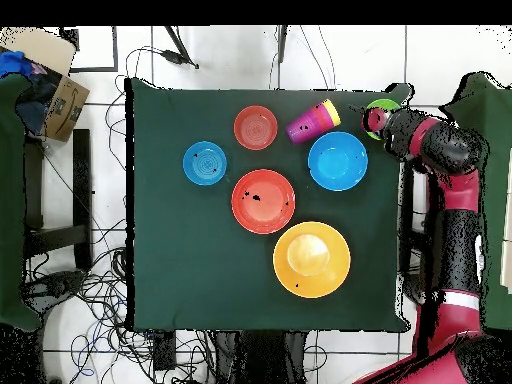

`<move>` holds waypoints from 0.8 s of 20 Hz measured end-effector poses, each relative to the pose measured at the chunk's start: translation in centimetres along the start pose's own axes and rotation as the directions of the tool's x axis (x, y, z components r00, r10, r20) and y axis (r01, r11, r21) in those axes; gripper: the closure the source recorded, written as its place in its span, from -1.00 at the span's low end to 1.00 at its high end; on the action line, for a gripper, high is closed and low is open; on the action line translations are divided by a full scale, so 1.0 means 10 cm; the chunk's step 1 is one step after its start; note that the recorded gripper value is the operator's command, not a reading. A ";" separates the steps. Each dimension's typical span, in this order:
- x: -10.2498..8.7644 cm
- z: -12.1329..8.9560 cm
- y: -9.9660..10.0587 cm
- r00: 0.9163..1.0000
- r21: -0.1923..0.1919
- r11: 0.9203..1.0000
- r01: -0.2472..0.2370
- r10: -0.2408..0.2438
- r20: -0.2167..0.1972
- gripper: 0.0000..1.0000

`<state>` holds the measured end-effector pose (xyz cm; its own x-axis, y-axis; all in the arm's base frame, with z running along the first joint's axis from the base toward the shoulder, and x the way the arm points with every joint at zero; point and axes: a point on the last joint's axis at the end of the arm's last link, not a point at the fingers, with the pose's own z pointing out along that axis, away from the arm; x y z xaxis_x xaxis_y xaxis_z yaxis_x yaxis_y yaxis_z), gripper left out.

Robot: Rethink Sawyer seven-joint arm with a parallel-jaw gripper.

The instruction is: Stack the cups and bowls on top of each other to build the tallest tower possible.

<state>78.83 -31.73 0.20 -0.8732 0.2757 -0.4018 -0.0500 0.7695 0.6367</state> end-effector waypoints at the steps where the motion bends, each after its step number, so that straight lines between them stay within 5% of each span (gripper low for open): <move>1: 0.03 0.00 0.02 1.000 -0.006 1.000 0.003 -0.003 -0.006 -1.00; 16: 0.28 0.03 0.14 0.998 -0.037 0.999 0.025 -0.027 -0.058 -1.00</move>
<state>76.48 -29.72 -0.27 -0.8983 0.2210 -0.3797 -0.0895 0.7540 0.6508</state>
